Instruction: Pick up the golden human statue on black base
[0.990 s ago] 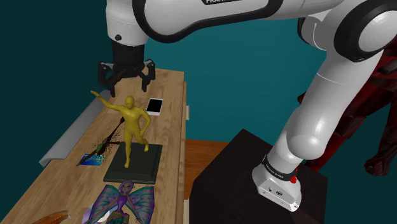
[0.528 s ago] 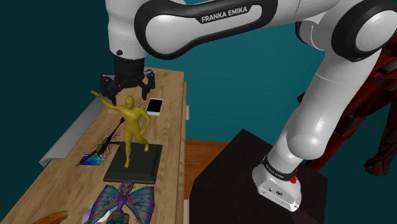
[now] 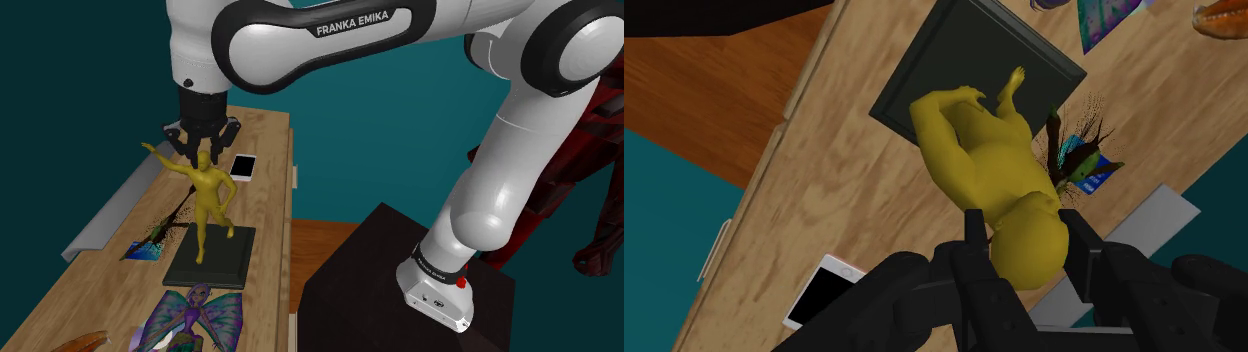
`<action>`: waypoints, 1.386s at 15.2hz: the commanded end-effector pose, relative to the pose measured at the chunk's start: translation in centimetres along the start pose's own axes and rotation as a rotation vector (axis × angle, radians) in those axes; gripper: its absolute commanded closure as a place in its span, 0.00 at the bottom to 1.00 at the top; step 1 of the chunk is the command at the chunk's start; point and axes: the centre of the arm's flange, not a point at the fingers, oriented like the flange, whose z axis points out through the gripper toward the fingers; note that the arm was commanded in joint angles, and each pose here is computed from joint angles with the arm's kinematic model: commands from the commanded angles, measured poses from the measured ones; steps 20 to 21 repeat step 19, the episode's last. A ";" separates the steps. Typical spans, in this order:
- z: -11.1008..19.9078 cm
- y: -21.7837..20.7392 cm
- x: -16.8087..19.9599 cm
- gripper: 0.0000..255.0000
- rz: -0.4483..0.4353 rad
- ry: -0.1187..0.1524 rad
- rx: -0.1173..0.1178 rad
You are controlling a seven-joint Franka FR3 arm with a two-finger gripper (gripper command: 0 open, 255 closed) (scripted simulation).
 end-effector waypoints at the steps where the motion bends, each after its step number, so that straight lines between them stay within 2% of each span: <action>1: 0.0 0.0 0.0 1.00 0.000 -0.001 0.000; 17: -7.8 -0.4 1.0 1.00 0.000 -0.001 0.000; 21: -7.8 -0.4 1.0 1.00 0.000 -0.001 0.000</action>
